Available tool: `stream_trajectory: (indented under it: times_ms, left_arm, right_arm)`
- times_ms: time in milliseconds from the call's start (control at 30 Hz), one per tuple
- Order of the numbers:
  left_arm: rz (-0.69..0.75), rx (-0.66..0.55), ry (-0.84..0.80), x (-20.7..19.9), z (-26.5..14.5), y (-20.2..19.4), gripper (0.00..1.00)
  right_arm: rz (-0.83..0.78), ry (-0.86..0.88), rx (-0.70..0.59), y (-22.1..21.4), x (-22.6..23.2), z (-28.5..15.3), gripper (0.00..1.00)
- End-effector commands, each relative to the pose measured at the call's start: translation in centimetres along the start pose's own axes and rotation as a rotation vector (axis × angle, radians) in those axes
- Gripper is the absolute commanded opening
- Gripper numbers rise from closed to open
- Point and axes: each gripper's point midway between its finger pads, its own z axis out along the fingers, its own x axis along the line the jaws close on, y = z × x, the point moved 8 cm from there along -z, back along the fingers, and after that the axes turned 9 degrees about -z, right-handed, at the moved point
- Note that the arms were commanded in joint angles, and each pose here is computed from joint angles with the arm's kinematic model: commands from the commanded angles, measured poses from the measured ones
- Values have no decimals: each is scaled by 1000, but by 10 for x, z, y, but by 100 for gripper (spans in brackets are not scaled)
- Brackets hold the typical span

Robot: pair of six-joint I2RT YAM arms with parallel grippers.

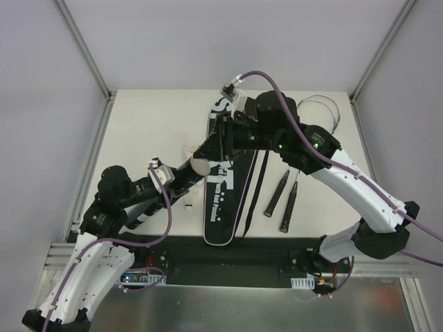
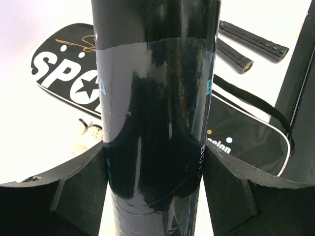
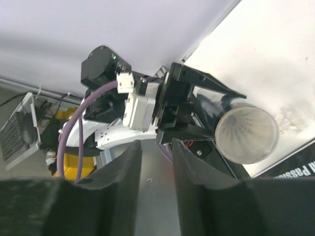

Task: Pack up the badminton gear

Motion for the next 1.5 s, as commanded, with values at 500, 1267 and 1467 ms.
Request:
stream_trajectory:
  times_ms: [500, 1267, 1467]
  left_arm:
    - [2, -1, -25, -1, 2, 4, 0]
    - [-4, 0, -45, -1, 4, 8, 0]
    - [-8, 1, -28, 0, 3, 7, 0]
  right_arm:
    - [68, -296, 234, -17, -23, 39, 37]
    - [146, -338, 262, -23, -35, 68, 32]
    - [220, -279, 230, -21, -25, 74, 1]
